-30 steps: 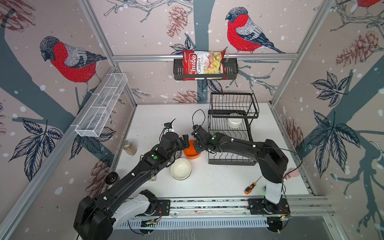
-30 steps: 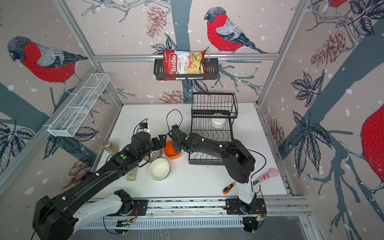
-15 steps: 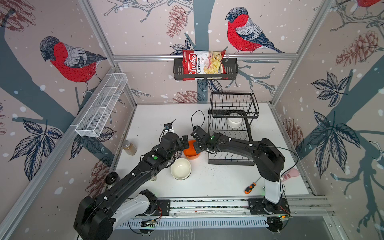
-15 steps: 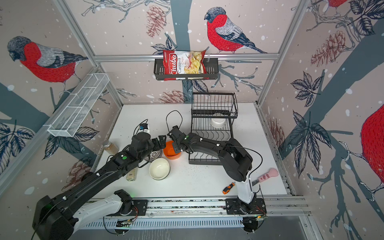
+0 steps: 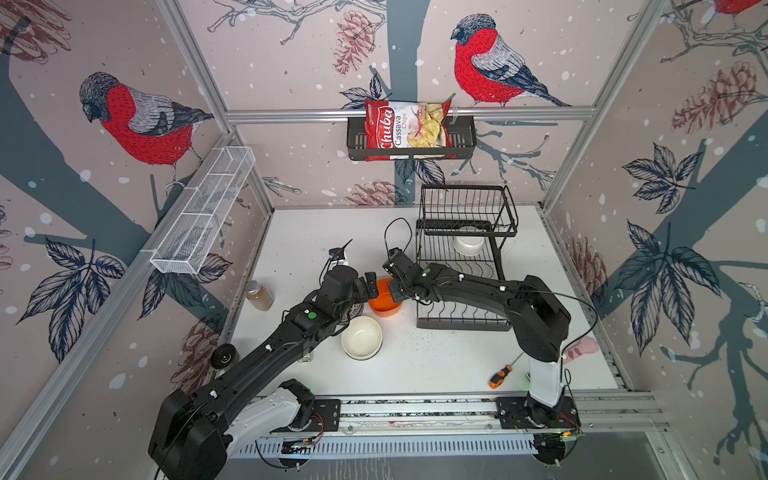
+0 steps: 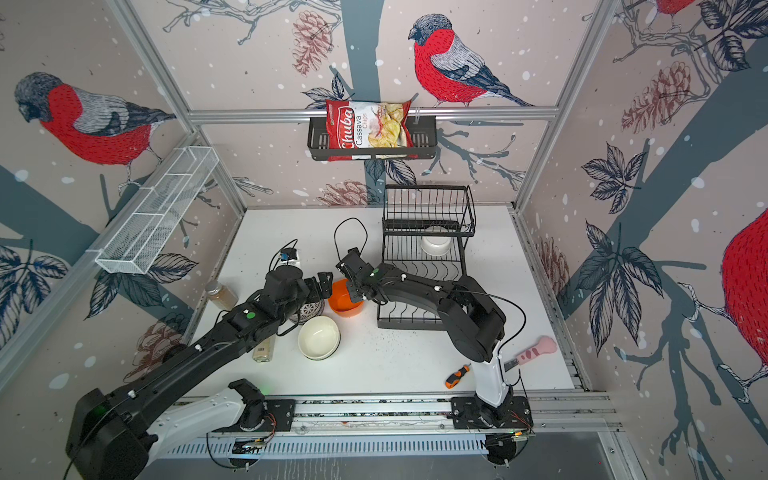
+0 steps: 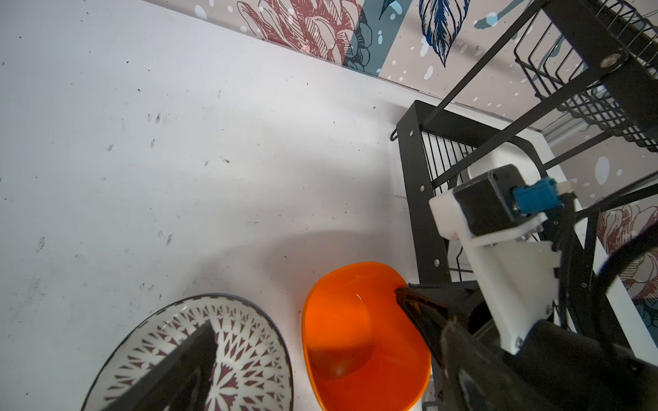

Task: Load the bowls into the dish rack
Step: 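Pinch the orange bowl's rim with the right gripper and lift it toward the left gripper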

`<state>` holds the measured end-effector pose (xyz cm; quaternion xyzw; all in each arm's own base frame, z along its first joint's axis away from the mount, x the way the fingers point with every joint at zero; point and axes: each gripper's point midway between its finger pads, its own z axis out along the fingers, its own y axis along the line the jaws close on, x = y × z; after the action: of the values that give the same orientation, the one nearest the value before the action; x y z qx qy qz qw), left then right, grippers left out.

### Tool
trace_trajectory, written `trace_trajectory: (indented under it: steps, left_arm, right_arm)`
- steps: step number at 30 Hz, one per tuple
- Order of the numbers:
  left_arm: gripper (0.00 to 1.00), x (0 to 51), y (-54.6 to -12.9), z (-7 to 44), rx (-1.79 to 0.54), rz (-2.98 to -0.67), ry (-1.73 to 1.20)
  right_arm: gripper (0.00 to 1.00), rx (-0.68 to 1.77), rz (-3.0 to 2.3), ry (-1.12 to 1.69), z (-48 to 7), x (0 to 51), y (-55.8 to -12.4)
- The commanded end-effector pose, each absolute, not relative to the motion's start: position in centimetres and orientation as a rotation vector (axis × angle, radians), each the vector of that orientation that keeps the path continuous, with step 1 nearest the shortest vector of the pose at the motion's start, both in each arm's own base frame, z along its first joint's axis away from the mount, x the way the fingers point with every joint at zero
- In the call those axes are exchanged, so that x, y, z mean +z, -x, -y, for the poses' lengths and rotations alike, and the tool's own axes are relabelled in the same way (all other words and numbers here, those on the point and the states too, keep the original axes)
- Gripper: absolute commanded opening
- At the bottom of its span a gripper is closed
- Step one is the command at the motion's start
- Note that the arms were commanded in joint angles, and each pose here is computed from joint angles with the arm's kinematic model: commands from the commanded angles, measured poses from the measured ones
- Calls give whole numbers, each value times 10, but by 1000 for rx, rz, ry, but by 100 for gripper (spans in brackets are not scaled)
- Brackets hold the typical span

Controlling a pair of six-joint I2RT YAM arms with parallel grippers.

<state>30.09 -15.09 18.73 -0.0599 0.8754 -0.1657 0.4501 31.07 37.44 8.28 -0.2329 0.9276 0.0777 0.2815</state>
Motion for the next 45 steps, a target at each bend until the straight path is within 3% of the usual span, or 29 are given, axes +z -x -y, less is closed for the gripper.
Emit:
trace_trajectory:
  steps: [1,17,27,45]
  left_arm:
    - [98,191,-304,152,-417,-2142,146]
    - [97,186,-310,160,-416,-2174,136]
    - [97,188,-327,171,-382,-2229,129]
    - [70,173,-347,212,-467,-2360,63]
  right_arm:
    - [1,181,-2454,567,-371,91,-321]
    - [0,307,-2298,478,-368,164,-331]
    - [1,189,-2168,393,-349,196,-326]
    - [1,8,-2051,300,-321,214,-329]
